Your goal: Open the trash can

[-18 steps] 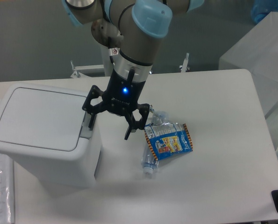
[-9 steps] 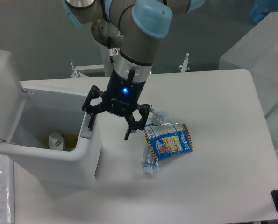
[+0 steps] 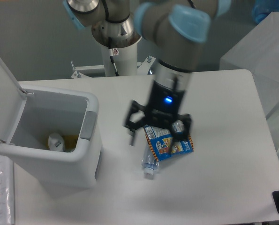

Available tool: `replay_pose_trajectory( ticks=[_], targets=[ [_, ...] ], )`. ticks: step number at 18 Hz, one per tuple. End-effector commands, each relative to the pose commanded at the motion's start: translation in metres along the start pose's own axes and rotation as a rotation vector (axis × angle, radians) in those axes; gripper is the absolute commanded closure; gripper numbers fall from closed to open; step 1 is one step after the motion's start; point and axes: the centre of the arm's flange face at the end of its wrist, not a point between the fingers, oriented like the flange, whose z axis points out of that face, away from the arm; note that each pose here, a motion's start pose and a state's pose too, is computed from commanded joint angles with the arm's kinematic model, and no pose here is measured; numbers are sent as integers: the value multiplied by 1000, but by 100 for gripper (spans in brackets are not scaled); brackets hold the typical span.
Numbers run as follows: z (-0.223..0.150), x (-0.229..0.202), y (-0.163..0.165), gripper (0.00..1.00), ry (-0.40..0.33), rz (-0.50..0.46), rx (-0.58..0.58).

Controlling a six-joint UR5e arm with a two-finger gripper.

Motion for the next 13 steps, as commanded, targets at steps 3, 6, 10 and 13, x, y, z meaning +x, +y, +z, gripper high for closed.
replay_pose_trajectory(
  ticks=[3, 6, 10, 13],
  targets=[
    [10, -17, 5, 0, -17, 123, -18],
    [26, -36, 2, 0, -31, 194, -36],
    [40, -91, 47, 0, -103, 203, -164],
    [52, -113, 99, 0, -226, 191, -403]
  ],
)
